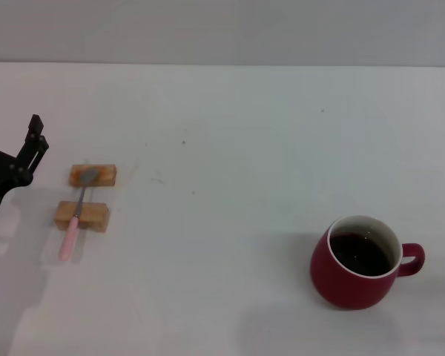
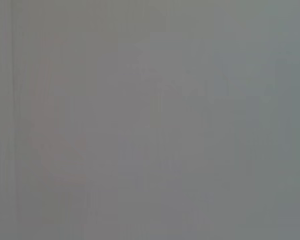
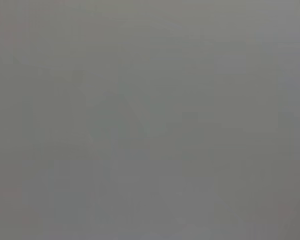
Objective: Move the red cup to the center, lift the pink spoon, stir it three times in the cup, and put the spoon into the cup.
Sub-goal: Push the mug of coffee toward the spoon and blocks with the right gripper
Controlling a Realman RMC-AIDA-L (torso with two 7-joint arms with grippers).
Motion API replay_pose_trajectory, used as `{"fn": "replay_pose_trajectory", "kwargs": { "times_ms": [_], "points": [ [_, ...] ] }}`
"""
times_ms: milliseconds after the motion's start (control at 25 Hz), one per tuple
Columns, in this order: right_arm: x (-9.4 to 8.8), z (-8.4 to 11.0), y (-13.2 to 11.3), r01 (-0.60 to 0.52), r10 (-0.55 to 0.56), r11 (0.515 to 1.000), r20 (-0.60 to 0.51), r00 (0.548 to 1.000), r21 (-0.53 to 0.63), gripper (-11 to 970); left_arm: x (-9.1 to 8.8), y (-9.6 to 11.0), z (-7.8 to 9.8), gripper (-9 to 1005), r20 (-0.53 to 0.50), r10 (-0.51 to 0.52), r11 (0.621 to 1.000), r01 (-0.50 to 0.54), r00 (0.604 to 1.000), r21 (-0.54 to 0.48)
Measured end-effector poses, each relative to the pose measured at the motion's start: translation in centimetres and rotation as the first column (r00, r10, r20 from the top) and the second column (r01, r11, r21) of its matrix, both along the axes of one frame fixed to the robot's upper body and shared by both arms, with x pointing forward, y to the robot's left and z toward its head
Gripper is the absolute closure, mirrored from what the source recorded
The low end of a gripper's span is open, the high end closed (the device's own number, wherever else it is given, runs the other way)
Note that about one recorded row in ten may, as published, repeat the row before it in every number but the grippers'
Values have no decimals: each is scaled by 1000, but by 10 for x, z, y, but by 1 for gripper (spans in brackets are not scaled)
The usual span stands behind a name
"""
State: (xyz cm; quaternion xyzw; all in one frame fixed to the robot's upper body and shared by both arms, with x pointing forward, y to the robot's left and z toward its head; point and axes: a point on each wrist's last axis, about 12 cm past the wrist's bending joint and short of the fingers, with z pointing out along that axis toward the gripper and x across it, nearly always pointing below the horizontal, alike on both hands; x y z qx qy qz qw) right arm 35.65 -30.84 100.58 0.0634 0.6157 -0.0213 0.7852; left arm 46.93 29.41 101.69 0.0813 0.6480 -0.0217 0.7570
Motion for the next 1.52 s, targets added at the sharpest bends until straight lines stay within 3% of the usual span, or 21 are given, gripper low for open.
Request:
{"fn": "replay_pose_trajectory", "kwargs": {
  "times_ms": [320,640,1520],
  "points": [
    [-2,-2,7,-47,47,999,-17,999,18,766,0,0,0,154,0,1,1000,-1,1000,2],
    [-5,-6,13,-54,56,998,-50,997,41,960,0,1,0,155,-1,1,1000,-1,1000,3],
    [-21,-13,34,-112,123,989,-109,986,100,960,5,-1,2,155,0,0,1000,0,1000,3]
  ]
}}
